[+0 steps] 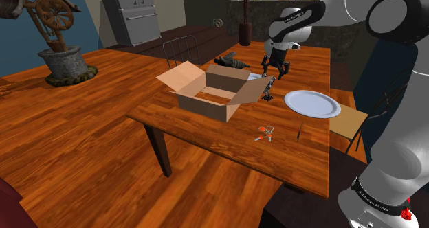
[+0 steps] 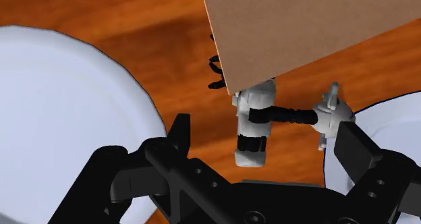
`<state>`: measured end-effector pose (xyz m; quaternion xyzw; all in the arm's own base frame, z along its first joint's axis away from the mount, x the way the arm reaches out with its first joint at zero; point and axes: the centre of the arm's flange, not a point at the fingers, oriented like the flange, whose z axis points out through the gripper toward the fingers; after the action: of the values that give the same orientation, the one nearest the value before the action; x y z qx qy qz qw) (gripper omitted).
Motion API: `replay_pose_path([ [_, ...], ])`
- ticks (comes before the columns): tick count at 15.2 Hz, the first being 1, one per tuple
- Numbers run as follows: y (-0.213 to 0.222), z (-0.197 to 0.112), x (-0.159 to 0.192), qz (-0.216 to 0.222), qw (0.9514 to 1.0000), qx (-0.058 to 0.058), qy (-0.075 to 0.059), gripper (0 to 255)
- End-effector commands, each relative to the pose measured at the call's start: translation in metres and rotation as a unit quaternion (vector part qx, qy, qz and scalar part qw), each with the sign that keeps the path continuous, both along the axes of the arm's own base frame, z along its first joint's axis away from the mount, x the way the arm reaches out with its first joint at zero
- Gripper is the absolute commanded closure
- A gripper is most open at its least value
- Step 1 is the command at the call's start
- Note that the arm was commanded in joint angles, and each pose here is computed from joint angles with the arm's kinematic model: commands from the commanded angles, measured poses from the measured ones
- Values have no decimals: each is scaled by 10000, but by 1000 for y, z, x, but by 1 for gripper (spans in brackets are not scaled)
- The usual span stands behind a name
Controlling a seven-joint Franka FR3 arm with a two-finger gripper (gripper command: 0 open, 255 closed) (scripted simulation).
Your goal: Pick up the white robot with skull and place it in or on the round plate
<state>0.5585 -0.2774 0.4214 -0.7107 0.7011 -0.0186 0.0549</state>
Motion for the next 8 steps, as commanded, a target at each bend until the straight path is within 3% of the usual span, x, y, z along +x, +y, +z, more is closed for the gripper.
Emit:
replay_pose_path([
  [1,-15,-7,-4,-238,9997,19,24,0],
  [8,-13,-47,0,-238,9997,19,24,0],
])
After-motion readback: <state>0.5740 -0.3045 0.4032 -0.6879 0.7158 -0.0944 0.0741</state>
